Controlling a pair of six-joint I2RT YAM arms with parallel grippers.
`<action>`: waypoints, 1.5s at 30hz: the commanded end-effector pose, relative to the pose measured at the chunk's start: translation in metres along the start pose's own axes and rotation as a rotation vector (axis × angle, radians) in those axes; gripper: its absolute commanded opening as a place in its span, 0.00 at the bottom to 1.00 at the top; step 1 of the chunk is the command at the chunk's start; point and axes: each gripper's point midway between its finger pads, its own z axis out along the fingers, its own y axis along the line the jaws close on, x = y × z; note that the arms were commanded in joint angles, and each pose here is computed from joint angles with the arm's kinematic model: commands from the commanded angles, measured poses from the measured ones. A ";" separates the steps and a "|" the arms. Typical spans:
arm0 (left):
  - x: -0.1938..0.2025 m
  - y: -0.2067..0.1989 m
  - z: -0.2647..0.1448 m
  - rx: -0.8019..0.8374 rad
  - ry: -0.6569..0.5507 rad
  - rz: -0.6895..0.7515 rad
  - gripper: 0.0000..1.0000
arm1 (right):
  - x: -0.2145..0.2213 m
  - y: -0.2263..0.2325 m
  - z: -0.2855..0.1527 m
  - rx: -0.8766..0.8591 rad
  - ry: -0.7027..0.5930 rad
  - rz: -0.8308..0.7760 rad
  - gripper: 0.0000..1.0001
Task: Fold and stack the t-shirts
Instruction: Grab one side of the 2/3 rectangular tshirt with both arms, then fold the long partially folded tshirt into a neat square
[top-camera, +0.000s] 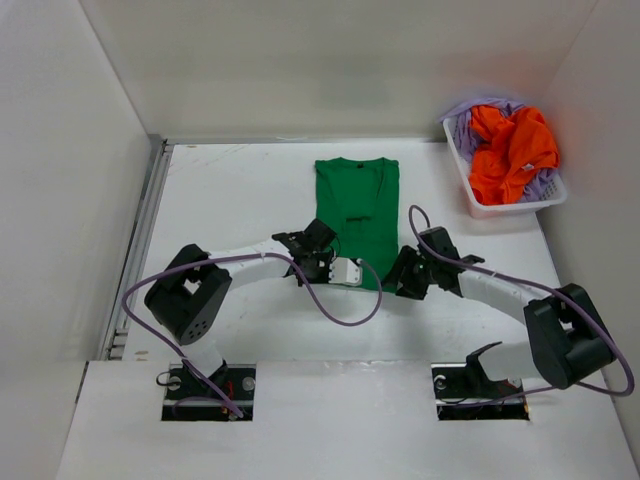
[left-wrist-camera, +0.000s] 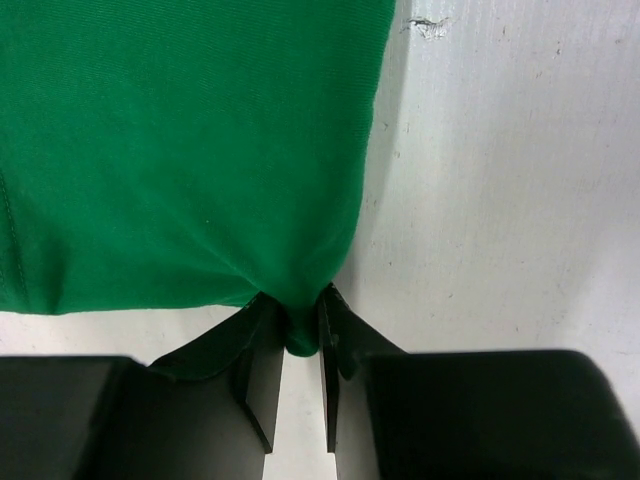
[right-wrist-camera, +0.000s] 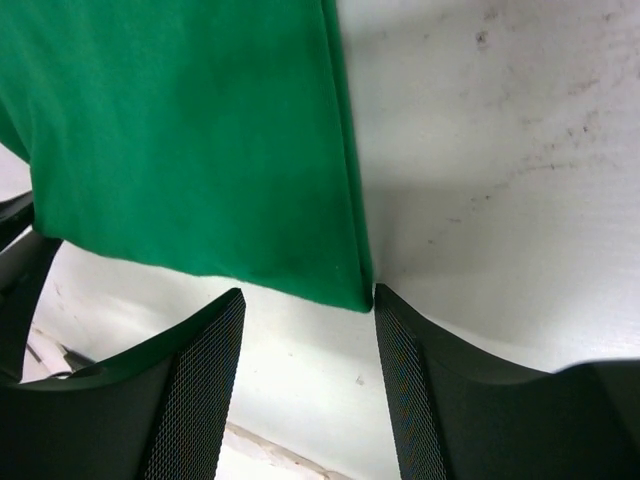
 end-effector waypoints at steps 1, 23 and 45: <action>-0.007 -0.002 0.002 0.008 -0.015 -0.027 0.16 | 0.018 -0.031 0.001 0.118 0.031 0.021 0.60; 0.013 -0.061 -0.050 0.111 0.036 -0.105 0.01 | 0.049 -0.005 -0.041 0.006 0.045 -0.012 0.00; -0.038 -0.058 -0.185 0.300 -0.199 -0.444 0.06 | 0.069 0.067 -0.136 -0.069 0.058 -0.213 0.00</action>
